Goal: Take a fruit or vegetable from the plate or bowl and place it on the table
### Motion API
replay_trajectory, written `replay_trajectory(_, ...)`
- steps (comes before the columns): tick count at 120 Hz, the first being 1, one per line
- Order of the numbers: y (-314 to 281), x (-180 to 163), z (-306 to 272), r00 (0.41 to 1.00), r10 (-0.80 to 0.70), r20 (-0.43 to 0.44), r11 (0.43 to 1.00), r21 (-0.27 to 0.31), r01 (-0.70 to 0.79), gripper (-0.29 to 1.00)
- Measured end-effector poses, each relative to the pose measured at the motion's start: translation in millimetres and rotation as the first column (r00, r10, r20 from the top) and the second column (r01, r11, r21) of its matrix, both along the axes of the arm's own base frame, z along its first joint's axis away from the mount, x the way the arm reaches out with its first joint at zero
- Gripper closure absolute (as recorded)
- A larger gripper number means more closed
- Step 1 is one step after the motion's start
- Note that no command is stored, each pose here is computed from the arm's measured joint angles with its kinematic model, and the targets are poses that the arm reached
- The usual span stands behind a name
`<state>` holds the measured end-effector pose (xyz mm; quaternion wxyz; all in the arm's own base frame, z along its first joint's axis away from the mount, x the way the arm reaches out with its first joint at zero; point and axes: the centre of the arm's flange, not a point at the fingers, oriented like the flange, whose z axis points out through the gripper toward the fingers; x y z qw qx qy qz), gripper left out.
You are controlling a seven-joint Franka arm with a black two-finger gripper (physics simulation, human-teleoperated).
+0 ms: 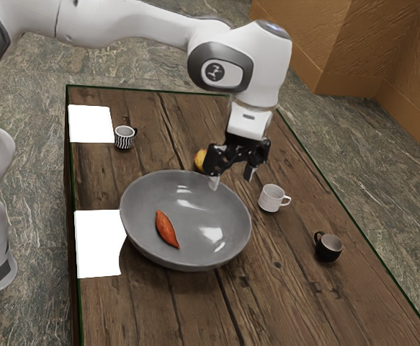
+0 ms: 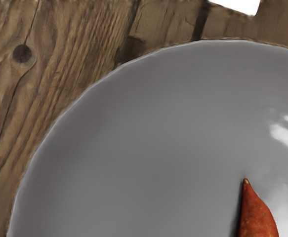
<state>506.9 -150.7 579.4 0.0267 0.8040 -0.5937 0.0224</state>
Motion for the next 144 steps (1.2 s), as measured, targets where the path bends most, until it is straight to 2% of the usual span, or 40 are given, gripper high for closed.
replay_trajectory(24, 15.8, -31.2, -19.8, 0.996, -0.079, 0.038, 0.997, 0.006, 0.079, 0.0)
replay_trajectory(71, 23.1, -52.1, -114.5, 0.982, -0.184, -0.038, 0.982, 0.033, 0.186, 0.0)
replay_trajectory(144, 21.0, -77.0, -158.1, 0.963, -0.256, -0.082, 0.964, 0.046, 0.26, 0.0)
